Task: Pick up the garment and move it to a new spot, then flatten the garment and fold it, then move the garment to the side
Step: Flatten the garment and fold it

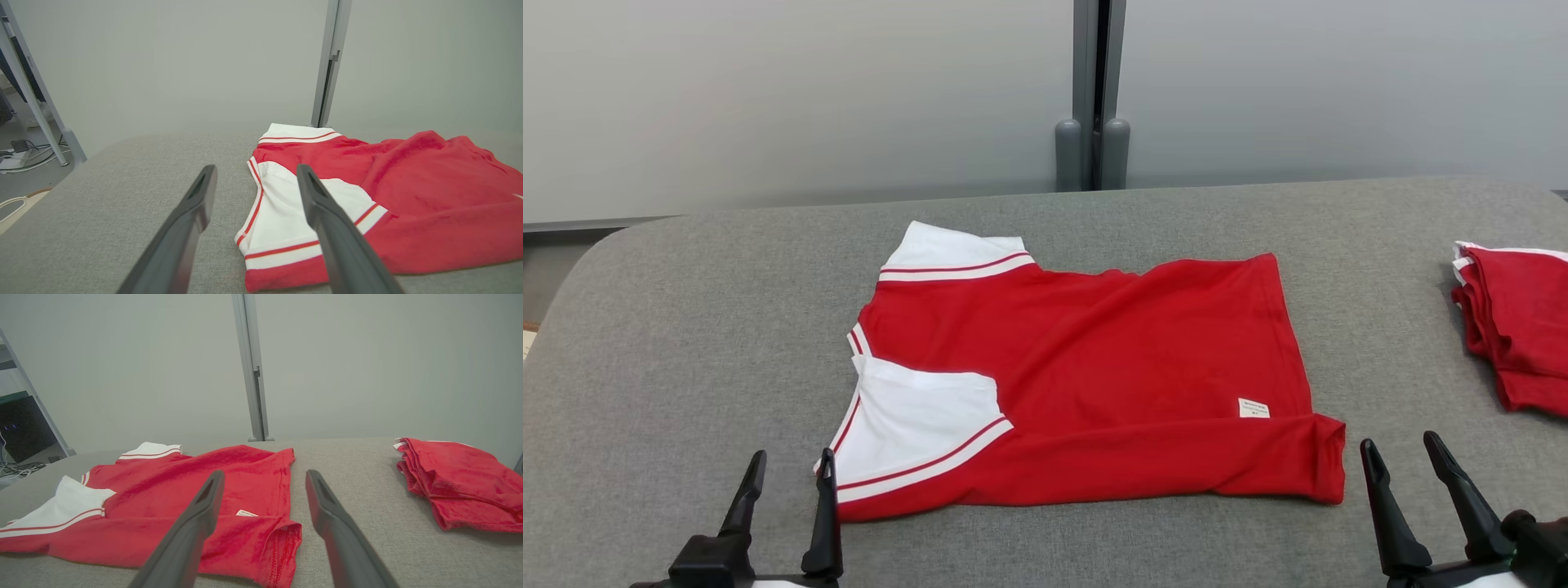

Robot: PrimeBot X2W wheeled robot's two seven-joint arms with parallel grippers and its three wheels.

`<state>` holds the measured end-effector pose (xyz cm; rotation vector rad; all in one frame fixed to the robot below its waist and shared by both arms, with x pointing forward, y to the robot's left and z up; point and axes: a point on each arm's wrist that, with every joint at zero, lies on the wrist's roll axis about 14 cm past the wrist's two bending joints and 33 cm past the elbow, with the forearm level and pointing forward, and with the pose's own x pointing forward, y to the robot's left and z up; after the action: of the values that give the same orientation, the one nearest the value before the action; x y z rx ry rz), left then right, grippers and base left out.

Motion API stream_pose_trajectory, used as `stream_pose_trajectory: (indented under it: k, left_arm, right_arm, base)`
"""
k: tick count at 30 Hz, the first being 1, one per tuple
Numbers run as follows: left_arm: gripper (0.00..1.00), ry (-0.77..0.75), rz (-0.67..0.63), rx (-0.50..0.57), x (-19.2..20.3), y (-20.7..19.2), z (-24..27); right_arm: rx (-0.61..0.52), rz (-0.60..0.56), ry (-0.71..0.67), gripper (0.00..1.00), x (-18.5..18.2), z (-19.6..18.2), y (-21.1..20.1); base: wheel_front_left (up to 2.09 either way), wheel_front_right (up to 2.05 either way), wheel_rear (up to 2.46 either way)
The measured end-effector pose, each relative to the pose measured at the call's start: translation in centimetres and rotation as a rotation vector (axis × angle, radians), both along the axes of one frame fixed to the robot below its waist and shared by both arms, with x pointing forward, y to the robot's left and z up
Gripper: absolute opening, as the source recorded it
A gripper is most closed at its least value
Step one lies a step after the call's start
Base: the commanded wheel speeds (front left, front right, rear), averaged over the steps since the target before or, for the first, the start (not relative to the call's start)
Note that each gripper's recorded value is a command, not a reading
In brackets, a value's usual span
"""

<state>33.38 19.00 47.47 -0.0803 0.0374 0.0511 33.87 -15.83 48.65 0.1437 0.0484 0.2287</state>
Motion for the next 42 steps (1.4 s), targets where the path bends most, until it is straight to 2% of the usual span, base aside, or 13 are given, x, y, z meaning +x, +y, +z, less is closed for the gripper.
stream_pose_trajectory:
  k: [4, 14, 21, 23, 24, 25, 26, 27, 35, 42]
  left_arm:
    - [1.00, 0.073, -0.021, -0.022, 0.2, -0.6, -1.8]
    - [1.00, 0.333, -0.023, -0.129, -0.4, -1.4, -9.2]
    - [1.00, 0.372, 0.012, -0.206, 0.3, -0.9, -10.8]
    - [0.48, 0.377, 0.004, -0.211, 0.5, -1.0, -11.1]
    - [0.27, 0.381, -0.004, -0.212, 0.6, -1.2, -11.2]
    - [0.00, 0.381, -0.011, -0.207, 0.7, -1.3, -11.2]
    - [0.00, 0.376, -0.018, -0.204, 0.9, -1.3, -11.1]
    - [0.00, 0.373, -0.021, -0.204, 1.0, -1.4, -11.1]
    - [0.00, 0.316, -0.018, -0.194, 1.1, -1.1, -9.9]
    - [0.00, 0.382, -0.015, -0.180, -2.3, -0.4, -10.3]
  right_arm:
    - [0.004, -0.005, 0.051, 1.00, 0.3, -1.5, -0.2]
    - [0.034, 0.000, 0.327, 1.00, 0.2, -9.8, 0.7]
    - [0.082, 0.010, 0.392, 1.00, 1.2, -11.9, 2.2]
    - [0.089, 0.014, 0.398, 1.00, 1.5, -12.1, 2.5]
    - [0.090, 0.016, 0.403, 0.63, 1.7, -12.2, 2.5]
    - [0.093, 0.018, 0.402, 0.42, 1.9, -12.2, 2.6]
    - [0.095, 0.019, 0.401, 0.37, 2.1, -12.2, 2.7]
    - [0.097, 0.021, 0.401, 0.00, 2.2, -12.2, 2.7]
    - [0.123, 0.025, 0.374, 0.00, 2.2, -11.4, 2.5]
    - [0.130, 0.010, 0.392, 0.00, -1.2, -11.7, 1.4]
  base:
    - [0.00, 0.00, 0.00]
    - [0.00, 0.00, 0.00]
    - [0.00, 0.00, 0.00]
    - [0.00, 0.00, 0.00]
    - [0.00, 0.00, 0.00]
    - [0.00, 0.00, 0.00]
    - [0.00, 0.00, 0.00]
    - [0.00, 0.00, 0.00]
    - [0.00, 0.00, 0.00]
    - [0.00, 0.00, 0.00]
